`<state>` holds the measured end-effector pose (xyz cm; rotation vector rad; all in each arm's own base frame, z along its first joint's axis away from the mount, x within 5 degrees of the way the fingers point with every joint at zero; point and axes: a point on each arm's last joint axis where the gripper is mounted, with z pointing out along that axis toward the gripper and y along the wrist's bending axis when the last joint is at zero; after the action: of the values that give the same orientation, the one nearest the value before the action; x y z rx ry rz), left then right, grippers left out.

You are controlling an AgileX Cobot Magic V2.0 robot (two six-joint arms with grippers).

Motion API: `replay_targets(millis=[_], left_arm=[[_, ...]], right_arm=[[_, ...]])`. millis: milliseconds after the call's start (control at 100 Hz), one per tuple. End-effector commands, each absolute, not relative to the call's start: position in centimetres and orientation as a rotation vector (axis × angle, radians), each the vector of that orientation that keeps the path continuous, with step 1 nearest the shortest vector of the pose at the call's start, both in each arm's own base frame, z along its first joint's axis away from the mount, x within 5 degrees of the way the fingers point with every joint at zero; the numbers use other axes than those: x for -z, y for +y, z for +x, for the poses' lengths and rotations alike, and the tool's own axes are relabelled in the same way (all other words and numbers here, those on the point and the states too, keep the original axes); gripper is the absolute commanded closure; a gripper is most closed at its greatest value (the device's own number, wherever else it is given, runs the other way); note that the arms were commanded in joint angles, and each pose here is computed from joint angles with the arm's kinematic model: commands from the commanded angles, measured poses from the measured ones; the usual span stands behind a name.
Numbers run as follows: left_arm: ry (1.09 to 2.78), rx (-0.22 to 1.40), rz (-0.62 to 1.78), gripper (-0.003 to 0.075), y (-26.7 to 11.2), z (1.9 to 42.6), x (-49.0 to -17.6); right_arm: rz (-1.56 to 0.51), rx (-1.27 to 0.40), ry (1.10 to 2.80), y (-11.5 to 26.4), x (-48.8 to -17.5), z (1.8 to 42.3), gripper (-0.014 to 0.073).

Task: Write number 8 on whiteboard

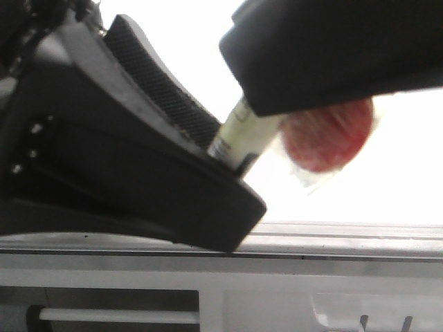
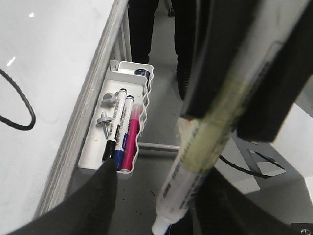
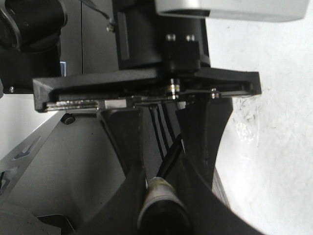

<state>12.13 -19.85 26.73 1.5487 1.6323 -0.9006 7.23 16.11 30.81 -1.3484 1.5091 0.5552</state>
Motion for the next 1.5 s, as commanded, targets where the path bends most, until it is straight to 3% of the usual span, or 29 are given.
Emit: replay_targets(millis=[0, 140, 500, 1050, 1160, 1400, 1490], left_arm=[[1.587, 0.928, 1.507, 0.0384, -20.16, 12.10, -28.29], [1.584, 0.920, 1.516, 0.0433, -20.13, 12.10, -28.25], [1.583, 0.917, 1.519, 0.0742, -20.12, 12.10, -28.23], [1.583, 0.916, 1.519, 0.0741, -20.12, 12.11, -28.23], [1.583, 0.916, 1.519, 0.0741, -20.12, 12.11, -28.23], [1.592, 0.921, 1.513, 0.0741, -20.12, 12.11, -28.23], [1.599, 0.926, 1.507, 0.0741, -20.12, 12.11, -28.23]], right_arm=[[-1.264, -0.588, 1.414, 16.47, -32.83, 7.42, 0.0666], [-1.264, -0.588, 1.414, 16.47, -32.83, 7.42, 0.0666], [-1.267, -0.586, 1.418, 16.59, -32.72, 7.48, 0.0666], [-1.280, -0.582, 1.431, 16.64, -32.53, 7.49, 0.0659], [-1.289, -0.579, 1.440, 16.61, -32.42, 7.46, 0.0579], [-1.274, -0.584, 1.425, 16.65, -32.60, 7.50, 0.0196], [-1.256, -0.590, 1.407, 16.66, -32.84, 7.52, 0.0115]])
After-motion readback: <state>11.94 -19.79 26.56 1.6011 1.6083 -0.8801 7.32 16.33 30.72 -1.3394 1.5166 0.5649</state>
